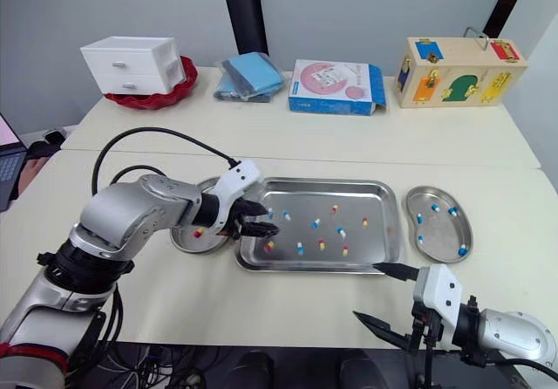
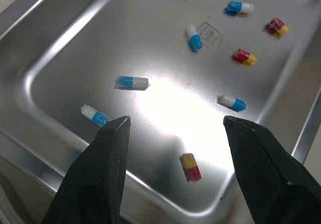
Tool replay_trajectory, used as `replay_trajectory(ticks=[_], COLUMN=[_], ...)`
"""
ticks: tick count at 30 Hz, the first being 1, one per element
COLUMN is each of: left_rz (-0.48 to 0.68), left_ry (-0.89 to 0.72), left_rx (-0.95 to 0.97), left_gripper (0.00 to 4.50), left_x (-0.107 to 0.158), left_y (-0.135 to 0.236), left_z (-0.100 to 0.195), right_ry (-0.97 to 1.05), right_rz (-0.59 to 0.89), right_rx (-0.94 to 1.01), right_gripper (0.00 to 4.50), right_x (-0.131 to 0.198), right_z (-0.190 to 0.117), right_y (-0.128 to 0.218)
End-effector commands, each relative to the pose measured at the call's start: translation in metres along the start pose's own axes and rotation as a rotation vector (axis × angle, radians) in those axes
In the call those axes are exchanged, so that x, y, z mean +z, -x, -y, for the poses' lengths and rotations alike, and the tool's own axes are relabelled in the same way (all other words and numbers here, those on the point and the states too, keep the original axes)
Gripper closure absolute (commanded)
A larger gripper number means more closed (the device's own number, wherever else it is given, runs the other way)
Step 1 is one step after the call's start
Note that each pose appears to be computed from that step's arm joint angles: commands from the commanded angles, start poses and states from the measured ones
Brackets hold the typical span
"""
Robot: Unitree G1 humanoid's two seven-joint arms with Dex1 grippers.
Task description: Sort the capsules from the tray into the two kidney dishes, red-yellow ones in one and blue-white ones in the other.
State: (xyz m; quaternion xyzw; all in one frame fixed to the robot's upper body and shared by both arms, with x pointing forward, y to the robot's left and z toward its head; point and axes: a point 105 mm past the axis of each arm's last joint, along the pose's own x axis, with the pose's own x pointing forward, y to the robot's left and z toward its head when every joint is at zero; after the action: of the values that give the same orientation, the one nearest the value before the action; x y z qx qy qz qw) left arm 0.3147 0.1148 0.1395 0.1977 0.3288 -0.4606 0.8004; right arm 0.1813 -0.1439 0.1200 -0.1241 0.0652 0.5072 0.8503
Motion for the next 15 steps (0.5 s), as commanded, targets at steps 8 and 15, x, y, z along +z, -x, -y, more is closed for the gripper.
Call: replay_trajectory(ticks=[8, 15], left_rz=[-0.102, -0.138], left_ry=[-0.07, -0.073], left_rx=[-0.054, -0.079], left_gripper=[1.47, 1.47], left_x=[-0.004, -0.007], left_y=[-0.009, -0.017], left_z=[0.003, 0.003], right_ry=[0.037, 0.034], right_rz=[0.039, 0.044], right_rx=[0.03, 0.032], right_gripper=[0.0, 0.0], right_x=[0.01, 0.009], right_z=[-0.007, -0.008], right_y=[-0.005, -0.007])
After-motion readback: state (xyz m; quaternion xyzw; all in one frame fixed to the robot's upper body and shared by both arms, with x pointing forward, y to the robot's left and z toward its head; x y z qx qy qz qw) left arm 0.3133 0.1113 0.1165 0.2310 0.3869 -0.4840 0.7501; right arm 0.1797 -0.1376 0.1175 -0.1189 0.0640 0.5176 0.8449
